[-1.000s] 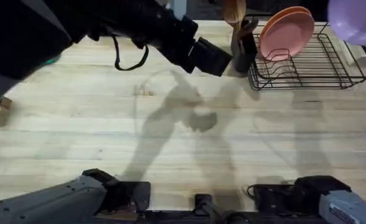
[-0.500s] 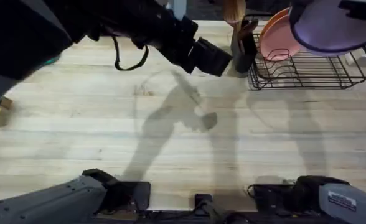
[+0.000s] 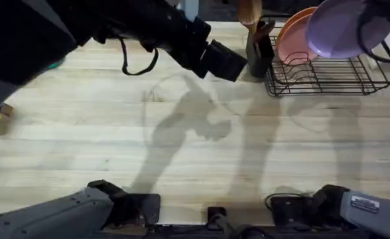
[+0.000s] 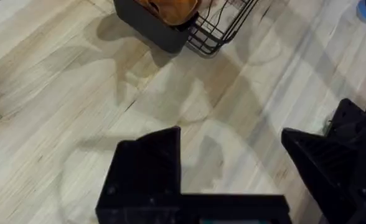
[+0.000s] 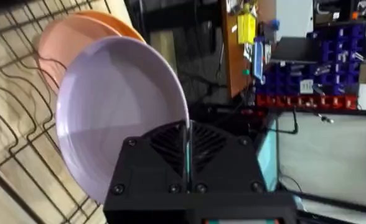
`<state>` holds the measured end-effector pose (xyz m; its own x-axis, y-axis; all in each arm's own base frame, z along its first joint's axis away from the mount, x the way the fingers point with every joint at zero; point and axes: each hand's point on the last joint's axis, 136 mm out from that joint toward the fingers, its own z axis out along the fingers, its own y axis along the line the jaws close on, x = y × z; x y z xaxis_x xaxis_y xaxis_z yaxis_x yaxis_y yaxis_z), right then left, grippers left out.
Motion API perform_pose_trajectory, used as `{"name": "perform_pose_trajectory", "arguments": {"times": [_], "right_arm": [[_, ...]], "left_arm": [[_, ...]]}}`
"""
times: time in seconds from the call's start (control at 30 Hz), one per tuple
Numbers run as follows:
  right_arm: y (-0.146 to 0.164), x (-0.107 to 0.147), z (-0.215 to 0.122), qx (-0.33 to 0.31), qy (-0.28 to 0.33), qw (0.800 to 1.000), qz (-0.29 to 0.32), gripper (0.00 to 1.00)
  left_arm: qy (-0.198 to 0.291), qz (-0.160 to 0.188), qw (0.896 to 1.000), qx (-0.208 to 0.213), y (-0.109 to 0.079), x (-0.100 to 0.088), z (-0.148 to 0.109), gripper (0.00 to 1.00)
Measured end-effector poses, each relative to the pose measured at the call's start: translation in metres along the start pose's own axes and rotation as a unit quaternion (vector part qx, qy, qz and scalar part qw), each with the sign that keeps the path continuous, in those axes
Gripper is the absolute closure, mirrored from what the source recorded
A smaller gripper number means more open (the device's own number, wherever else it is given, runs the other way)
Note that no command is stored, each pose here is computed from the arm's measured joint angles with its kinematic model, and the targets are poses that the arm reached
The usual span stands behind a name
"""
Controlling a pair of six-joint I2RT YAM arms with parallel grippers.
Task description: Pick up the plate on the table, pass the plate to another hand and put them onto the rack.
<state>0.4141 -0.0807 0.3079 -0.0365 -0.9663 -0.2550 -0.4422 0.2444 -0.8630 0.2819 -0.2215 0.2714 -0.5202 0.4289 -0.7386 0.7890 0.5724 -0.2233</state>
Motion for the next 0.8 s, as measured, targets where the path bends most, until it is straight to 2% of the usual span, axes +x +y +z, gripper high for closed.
{"name": "perform_pose_trajectory", "arguments": {"times": [0.23, 0.43, 0.8], "right_arm": [[-0.003, 0.012, 0.003, 0.005, -0.052, 0.998, 0.027, 0.970], [0.000, 0.012, 0.009, 0.001, -0.116, 0.992, 0.042, 0.970], [0.008, 0.012, 0.039, -0.003, -0.176, 0.983, 0.042, 0.970]], "left_arm": [[0.000, 0.000, 1.000, 0.000, 0.000, 0.000, 0.000, 0.006], [0.000, 0.000, 1.000, 0.000, 0.000, 0.000, 0.000, 0.008], [0.000, 0.000, 1.000, 0.000, 0.000, 0.000, 0.000, 0.006]]}}
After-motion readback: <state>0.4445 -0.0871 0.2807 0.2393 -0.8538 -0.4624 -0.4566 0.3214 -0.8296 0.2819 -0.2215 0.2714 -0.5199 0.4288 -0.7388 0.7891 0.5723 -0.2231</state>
